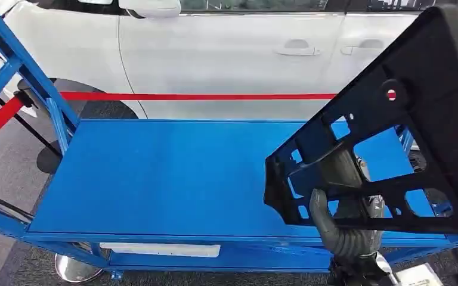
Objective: Take the parts from the cabinet and place them on the table.
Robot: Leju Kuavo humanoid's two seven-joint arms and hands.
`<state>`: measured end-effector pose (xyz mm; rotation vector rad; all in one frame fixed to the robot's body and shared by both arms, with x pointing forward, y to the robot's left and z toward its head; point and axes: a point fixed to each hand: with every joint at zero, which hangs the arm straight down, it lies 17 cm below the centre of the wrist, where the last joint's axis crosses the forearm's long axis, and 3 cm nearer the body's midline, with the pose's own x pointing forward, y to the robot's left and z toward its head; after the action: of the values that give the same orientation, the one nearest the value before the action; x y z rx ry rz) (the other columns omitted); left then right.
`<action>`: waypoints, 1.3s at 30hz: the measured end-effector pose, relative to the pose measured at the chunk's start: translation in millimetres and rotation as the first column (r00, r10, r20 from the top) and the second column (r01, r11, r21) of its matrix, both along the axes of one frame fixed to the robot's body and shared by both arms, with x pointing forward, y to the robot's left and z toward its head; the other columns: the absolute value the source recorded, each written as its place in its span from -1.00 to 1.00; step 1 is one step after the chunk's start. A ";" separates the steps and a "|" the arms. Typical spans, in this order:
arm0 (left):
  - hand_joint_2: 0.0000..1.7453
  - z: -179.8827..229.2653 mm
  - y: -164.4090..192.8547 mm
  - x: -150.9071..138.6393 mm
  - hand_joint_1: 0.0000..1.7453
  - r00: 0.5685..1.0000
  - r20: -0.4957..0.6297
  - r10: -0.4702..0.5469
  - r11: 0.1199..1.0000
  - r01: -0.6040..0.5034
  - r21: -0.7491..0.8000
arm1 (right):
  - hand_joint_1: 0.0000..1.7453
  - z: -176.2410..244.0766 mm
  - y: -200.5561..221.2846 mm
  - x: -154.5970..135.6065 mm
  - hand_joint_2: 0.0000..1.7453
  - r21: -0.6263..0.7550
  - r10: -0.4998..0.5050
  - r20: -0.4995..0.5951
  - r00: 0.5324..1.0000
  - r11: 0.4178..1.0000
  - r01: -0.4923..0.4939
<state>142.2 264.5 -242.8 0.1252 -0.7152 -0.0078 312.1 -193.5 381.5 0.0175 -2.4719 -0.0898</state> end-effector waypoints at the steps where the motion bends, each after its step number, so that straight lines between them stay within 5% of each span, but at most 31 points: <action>1: -1.00 -0.1 -0.5 -0.8 -1.00 1.000 -0.001 0.004 1.000 -0.004 -0.005 | 1.00 -1.4 1.4 -1.7 1.00 -0.002 0.007 0.000 1.000 1.000 -0.007; 10: -1.00 -2.5 -3.6 -4.4 -1.00 1.000 -0.024 0.016 1.000 -0.017 -0.017 | 1.00 -15.8 17.5 -22.2 1.00 -0.029 0.080 0.013 0.997 0.996 -0.079; 39: -1.00 -2.4 -4.7 -3.1 -1.00 0.999 -0.026 0.030 0.999 -0.030 -0.022 | 1.00 -17.9 20.7 -27.4 1.00 -0.021 0.093 0.005 0.996 0.995 -0.093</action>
<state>139.1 259.8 -245.2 0.1142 -0.6877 0.0273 284.6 -172.9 363.6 0.1240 -2.4732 -0.0242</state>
